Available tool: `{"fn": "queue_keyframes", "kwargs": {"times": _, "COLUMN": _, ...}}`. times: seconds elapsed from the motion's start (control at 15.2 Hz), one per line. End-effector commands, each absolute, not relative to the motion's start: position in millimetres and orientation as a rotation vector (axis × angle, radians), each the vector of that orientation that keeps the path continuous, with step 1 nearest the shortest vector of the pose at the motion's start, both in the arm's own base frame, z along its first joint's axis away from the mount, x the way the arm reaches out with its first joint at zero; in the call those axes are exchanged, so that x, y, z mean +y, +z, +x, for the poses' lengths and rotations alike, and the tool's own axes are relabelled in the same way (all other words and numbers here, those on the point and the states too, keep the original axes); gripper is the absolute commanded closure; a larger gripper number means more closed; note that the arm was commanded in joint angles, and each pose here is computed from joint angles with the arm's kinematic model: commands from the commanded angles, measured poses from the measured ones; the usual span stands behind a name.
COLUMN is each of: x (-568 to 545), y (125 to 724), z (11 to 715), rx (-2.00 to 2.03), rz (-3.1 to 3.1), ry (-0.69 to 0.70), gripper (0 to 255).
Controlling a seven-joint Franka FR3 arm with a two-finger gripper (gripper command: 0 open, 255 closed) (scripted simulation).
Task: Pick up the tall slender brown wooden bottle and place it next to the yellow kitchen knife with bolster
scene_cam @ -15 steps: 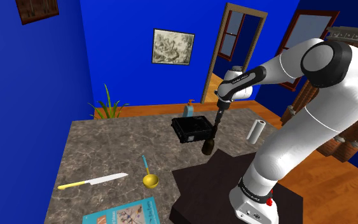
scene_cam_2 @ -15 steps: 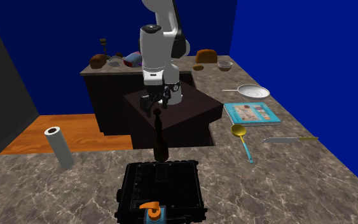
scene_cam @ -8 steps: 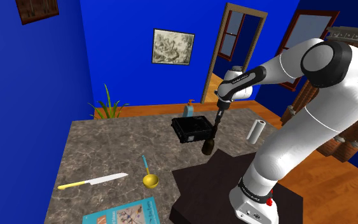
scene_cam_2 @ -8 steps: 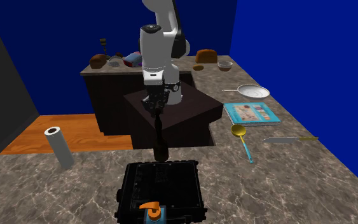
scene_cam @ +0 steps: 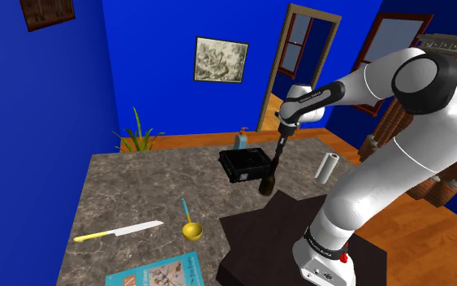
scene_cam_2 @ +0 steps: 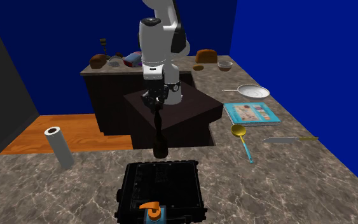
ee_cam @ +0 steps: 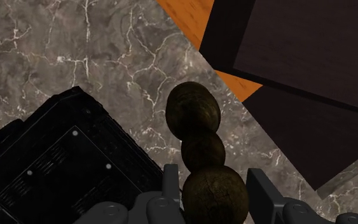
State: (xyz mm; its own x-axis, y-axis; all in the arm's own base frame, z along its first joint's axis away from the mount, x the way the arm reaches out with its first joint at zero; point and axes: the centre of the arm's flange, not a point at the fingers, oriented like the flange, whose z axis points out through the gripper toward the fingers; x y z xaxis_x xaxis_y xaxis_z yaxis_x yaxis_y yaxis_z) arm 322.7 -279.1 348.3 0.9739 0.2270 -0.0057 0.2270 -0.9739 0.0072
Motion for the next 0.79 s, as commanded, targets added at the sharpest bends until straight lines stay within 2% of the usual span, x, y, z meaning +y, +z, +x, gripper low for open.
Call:
{"fn": "queue_keyframes", "kwargs": {"times": 0.0, "x": -279.3, "y": 358.7, "z": 322.5, "rx": 0.358, "rz": 3.113, "ry": -0.007, "gripper": 255}}
{"fn": "queue_keyframes", "kwargs": {"times": 0.73, "x": -279.3, "y": 416.8, "z": 322.5, "rx": 0.358, "rz": 3.113, "ry": -0.007, "gripper": 255}}
